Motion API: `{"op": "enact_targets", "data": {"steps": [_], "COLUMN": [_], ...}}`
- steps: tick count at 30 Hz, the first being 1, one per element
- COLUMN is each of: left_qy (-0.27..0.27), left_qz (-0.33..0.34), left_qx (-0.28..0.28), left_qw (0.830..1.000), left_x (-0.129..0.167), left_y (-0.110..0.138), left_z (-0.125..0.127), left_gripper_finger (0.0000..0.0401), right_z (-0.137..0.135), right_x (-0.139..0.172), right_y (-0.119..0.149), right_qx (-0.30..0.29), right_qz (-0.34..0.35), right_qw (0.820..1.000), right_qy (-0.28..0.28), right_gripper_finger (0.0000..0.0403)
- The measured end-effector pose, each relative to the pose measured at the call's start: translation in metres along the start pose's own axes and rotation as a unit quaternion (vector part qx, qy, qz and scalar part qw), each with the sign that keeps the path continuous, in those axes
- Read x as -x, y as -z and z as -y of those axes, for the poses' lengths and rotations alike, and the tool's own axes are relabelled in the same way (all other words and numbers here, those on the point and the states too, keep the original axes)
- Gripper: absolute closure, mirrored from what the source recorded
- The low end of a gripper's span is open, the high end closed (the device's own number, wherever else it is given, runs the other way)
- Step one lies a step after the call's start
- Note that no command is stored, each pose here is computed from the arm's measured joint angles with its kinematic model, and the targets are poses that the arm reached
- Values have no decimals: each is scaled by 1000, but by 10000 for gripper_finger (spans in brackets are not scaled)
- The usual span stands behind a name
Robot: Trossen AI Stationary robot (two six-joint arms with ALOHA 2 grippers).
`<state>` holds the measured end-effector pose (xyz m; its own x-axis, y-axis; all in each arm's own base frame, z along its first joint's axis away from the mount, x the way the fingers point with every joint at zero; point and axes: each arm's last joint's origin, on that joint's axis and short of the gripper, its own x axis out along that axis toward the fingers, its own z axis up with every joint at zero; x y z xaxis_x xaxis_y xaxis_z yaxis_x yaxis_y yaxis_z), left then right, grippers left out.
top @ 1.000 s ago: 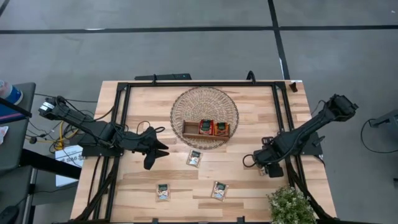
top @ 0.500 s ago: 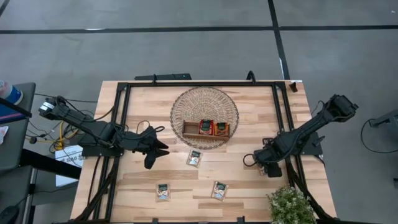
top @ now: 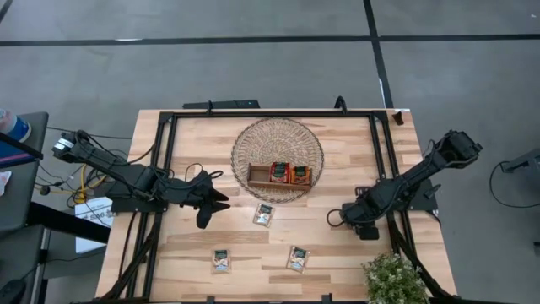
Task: Pick & Place Tea
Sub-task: Put the brown tea bag into the left section of the wooden organizer
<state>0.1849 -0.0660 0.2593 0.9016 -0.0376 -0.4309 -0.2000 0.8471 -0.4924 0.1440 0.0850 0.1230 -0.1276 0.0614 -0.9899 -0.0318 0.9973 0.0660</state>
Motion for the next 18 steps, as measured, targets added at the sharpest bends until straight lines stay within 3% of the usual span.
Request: {"op": "enact_targets", "data": {"steps": [9, 18], "left_qy": [0, 10], "left_qz": [0, 20], "left_qx": [0, 14], "left_qw": [1000, 1000], "left_x": [0, 0], "left_y": [0, -3], "left_z": [0, 3], "left_gripper_finger": [263, 263], "right_z": [0, -7], "right_x": [12, 21], "right_y": [-5, -12], "right_qx": [-49, -113], "right_qz": [42, 72], "right_qw": [998, 991], "right_qy": [-14, -30], "right_gripper_finger": [389, 400]}}
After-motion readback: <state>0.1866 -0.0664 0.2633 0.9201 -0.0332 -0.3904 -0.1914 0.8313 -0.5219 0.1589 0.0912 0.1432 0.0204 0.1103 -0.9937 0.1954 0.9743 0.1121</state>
